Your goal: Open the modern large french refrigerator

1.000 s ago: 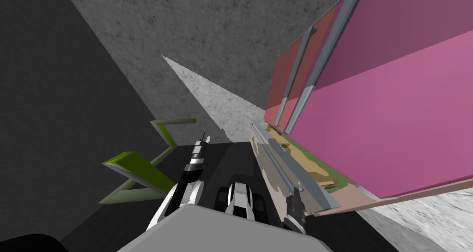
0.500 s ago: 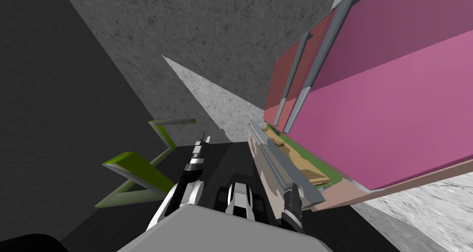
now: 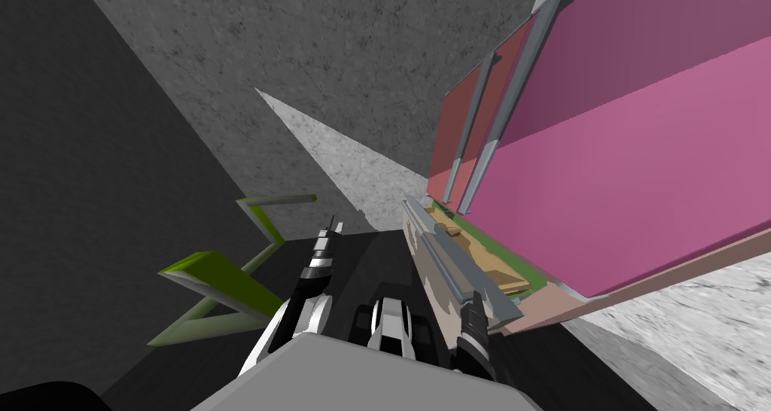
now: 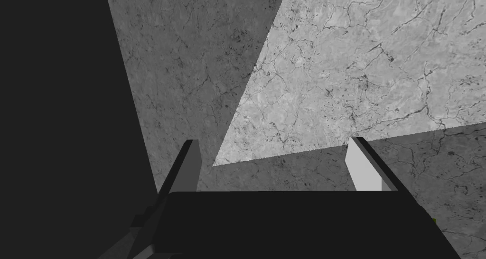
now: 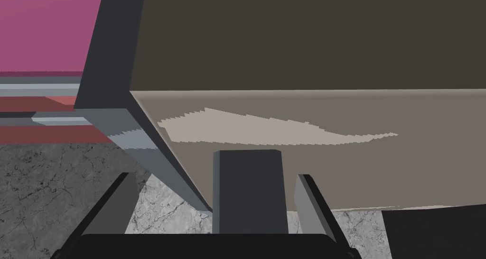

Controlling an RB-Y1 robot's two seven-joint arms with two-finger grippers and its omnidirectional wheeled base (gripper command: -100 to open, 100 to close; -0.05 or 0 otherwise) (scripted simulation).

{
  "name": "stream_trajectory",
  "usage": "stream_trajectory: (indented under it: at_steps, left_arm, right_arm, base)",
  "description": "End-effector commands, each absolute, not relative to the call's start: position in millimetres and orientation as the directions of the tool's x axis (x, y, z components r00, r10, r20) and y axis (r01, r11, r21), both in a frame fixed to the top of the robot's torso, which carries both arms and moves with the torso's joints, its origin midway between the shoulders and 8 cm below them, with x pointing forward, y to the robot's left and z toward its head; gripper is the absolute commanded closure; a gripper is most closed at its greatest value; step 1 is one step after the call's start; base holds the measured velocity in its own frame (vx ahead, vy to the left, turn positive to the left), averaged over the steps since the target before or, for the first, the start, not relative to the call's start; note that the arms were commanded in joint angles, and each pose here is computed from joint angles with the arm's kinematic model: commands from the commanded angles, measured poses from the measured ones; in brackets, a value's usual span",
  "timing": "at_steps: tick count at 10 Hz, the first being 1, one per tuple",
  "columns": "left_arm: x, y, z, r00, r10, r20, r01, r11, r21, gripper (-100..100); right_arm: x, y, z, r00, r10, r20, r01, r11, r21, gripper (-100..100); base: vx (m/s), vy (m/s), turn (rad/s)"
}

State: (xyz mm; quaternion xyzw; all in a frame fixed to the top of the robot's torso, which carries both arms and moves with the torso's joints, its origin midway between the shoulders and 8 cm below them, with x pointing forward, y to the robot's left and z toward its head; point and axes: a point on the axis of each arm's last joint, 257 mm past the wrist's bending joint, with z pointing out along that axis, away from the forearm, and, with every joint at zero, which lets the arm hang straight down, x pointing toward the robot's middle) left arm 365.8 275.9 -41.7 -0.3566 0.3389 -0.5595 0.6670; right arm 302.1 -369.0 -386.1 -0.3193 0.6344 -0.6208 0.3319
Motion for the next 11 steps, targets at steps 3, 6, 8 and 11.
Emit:
stream_trajectory:
  at_steps: [3,6,8,11]
  left_arm:
    - [365.7,275.9,-41.7,0.144,-0.988,-0.053,0.505,0.120,-0.855,0]
    - [365.8,275.9,-41.7,0.144,-0.988,-0.053,0.505,0.120,-0.855,0]
    - [365.8,275.9,-41.7,0.144,-0.988,-0.053,0.505,0.120,-0.855,0]
    - [365.8,275.9,-41.6,0.144,-0.988,-0.053,0.505,0.119,-0.855,0]
  right_arm:
    - [317.4,-365.2,-367.9,-0.562,-0.827,-0.030,0.019,0.023,-1.000,-100]
    - [328.2,-361.4,-354.7,-0.547,-0.837,-0.028,0.021,0.020,-1.000,-100]
    - [319.0,-361.0,-369.3,-0.546,-0.838,-0.015,-0.014,0.027,-1.000,-100]
    - [314.9,-357.7,-379.3,-0.541,-0.841,-0.009,-0.041,0.037,-0.998,0]
  base:
    - [-0.016,0.000,-0.025]
    - [-0.017,0.000,-0.036]
    - [-0.003,-0.004,-0.002]
    - [0.009,0.001,0.014]
